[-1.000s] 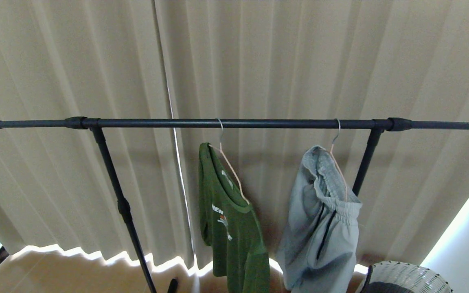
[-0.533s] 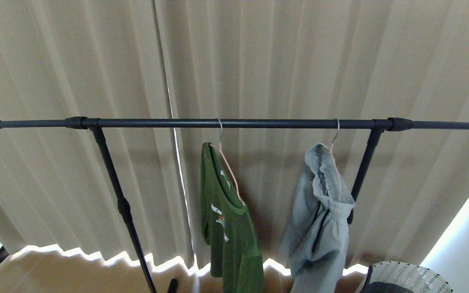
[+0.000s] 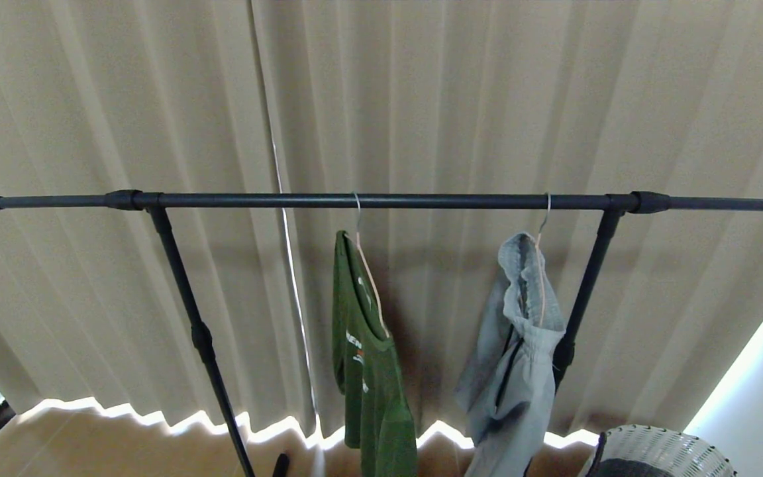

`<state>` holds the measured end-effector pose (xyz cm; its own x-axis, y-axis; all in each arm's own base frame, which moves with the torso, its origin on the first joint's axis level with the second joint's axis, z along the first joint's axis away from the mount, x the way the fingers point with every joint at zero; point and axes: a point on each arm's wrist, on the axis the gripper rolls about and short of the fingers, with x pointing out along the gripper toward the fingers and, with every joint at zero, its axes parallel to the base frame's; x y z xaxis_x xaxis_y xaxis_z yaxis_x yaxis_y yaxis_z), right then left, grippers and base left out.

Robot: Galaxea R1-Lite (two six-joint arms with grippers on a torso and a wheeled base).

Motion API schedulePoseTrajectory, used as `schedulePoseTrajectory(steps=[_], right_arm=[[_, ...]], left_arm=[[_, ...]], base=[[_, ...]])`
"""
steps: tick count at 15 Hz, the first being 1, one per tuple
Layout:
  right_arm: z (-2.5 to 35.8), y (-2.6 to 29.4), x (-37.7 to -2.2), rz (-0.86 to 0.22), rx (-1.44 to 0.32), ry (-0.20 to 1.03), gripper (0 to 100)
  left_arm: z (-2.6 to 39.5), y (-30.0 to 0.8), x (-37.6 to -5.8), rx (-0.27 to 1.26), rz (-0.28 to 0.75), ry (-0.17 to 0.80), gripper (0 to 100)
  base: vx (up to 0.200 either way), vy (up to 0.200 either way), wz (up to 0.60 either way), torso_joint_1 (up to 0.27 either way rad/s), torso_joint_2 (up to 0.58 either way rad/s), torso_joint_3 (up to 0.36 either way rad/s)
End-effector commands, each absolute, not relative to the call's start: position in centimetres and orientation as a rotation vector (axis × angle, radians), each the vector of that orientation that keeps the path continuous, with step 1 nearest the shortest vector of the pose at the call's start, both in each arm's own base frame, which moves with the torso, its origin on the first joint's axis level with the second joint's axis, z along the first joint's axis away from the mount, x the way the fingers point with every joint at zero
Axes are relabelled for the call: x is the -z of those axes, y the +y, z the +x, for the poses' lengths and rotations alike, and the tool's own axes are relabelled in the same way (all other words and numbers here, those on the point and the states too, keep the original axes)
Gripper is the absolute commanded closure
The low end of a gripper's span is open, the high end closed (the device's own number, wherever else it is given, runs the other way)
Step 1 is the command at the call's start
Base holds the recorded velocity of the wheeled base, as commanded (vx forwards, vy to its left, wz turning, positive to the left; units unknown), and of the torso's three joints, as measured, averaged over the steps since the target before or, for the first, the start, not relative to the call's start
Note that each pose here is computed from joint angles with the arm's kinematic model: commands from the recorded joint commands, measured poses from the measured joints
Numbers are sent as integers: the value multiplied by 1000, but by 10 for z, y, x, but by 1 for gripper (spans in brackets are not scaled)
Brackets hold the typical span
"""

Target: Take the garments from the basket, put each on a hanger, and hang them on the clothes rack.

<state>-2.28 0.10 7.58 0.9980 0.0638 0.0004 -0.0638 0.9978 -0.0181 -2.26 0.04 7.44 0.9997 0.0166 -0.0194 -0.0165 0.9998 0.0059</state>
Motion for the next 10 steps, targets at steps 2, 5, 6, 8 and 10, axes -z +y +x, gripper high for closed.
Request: schedulePoseTrajectory(steps=[2,5,6,8,10], right_arm=[[-23,1,-76,-18,-64,-2,0],[-23,1,-76,-20,-64,-2,0],[-23,1,-76,-18,-64,-2,0],[-23,1,-76,-17,-57,-2,0],[-23,1,-76,-18,-51,-2,0]], left_arm=[[-23,1,-76,-26,-6,23,0],[-23,1,-76,-28,-6,23,0],[-23,1,-76,-28,-7,23,0],[-23,1,-76,-28,-7,23,0],[-23,1,-76,-28,-7,23,0]], base=[[0,0,0,0,0,0],[0,0,0,0,0,0],[0,0,0,0,0,0],[0,0,0,0,0,0],[0,0,0,0,0,0]])
